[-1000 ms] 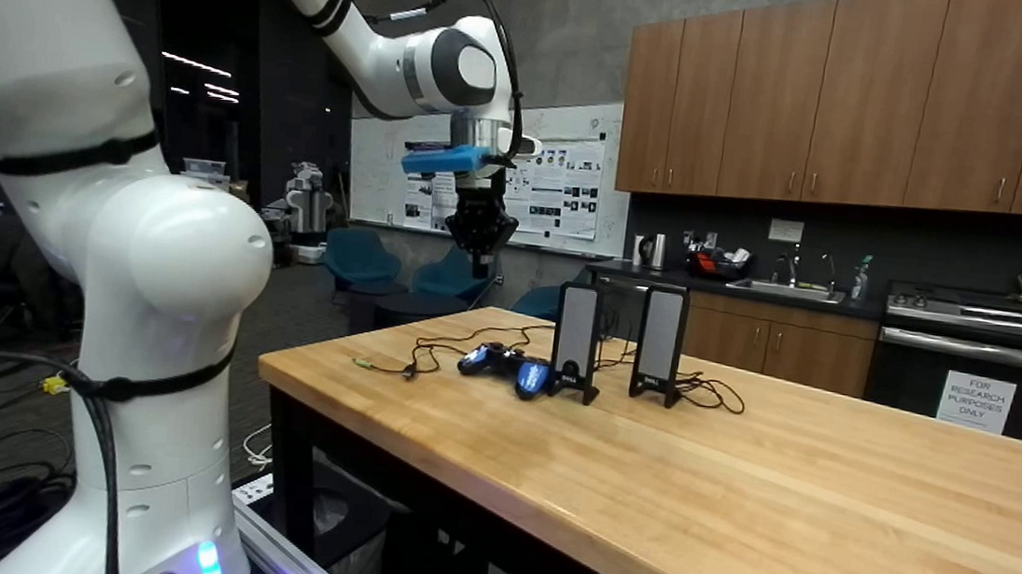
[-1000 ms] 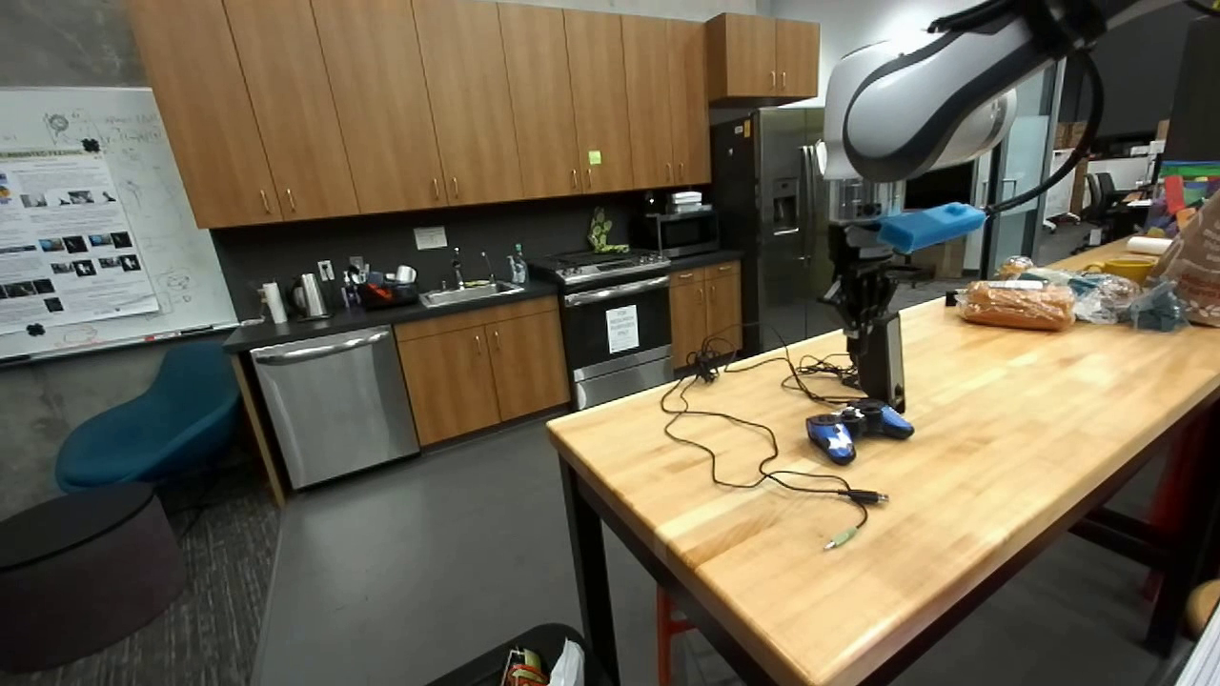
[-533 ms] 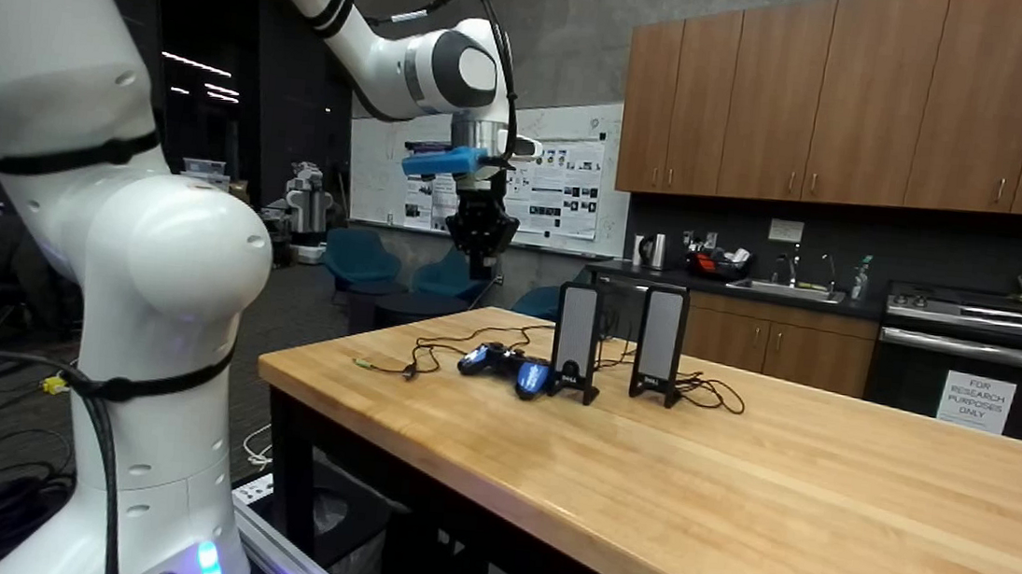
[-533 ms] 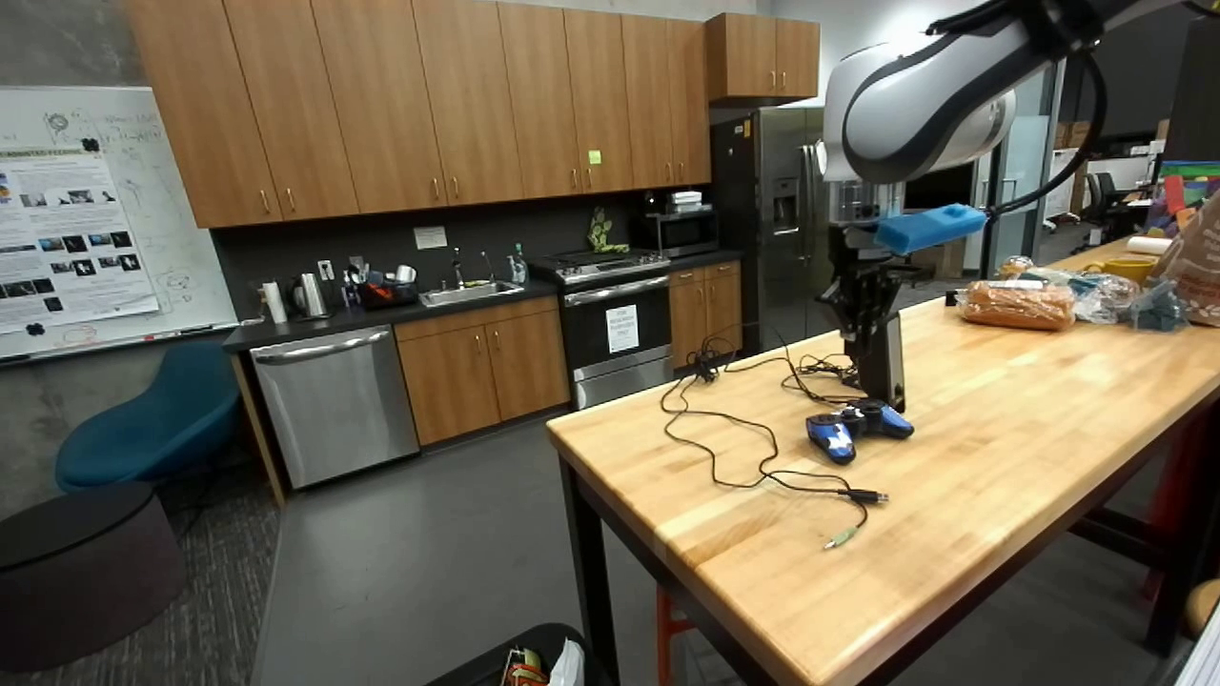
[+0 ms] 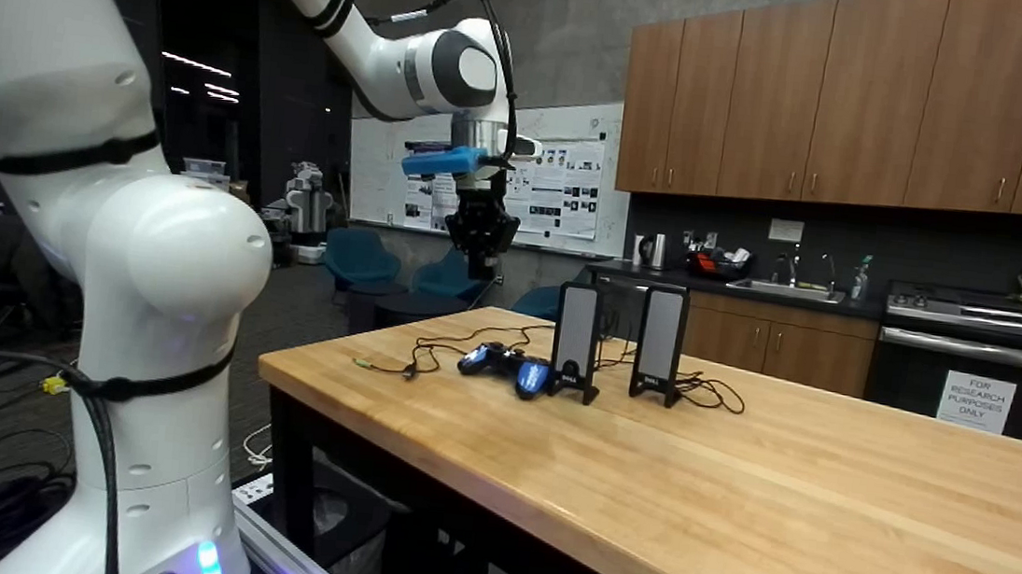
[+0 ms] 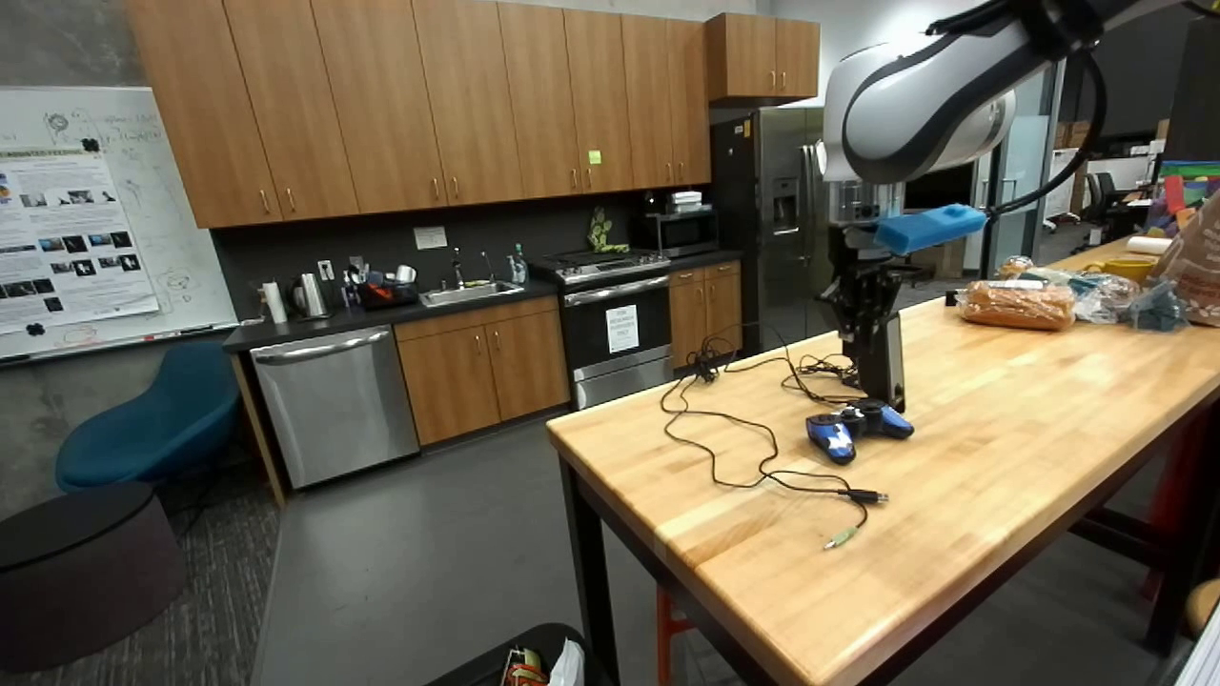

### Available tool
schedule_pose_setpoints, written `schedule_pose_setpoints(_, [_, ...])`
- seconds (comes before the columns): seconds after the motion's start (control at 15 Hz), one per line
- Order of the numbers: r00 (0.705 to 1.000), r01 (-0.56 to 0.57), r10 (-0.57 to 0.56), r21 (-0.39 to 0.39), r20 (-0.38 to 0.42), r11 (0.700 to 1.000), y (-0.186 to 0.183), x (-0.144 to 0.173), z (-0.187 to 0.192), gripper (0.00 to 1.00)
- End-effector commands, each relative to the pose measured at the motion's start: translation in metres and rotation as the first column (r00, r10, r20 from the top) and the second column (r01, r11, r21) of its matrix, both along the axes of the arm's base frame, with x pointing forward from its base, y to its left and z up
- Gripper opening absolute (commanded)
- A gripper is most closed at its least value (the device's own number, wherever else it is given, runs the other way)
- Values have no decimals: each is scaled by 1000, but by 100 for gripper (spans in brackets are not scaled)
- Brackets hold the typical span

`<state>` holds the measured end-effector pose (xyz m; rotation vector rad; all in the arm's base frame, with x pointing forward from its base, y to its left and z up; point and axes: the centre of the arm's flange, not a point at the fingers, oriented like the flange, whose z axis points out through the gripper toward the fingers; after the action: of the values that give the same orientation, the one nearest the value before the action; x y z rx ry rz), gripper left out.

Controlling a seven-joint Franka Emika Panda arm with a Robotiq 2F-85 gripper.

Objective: Press a button on the blue game console

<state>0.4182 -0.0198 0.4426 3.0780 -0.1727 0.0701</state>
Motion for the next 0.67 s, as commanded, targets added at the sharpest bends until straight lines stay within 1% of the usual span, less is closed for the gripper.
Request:
schedule_pose_setpoints(0.0, [1000, 3, -3, -9, 0, 1000, 1, 3, -4, 52])
schedule_pose_setpoints(0.13, [1000, 2, -2, -12, -3, 1000, 1, 9, -11, 62])
schedule_pose_setpoints(0.2, [1000, 1, -1, -8, -10, 1000, 1, 13, -15, 69])
schedule_pose_setpoints(0.27, [1000, 2, -2, -15, -17, 1000, 0, 16, -21, 58])
schedule_pose_setpoints(0.33, [1000, 0, -1, -15, -22, 1000, 0, 19, -26, 32])
schedule_pose_setpoints(0.47, [1000, -4, 4, -12, -29, 1000, -1, 24, -36, 32])
schedule_pose_setpoints(0.6, [1000, -3, 3, -13, -26, 1000, -2, 31, -43, 19])
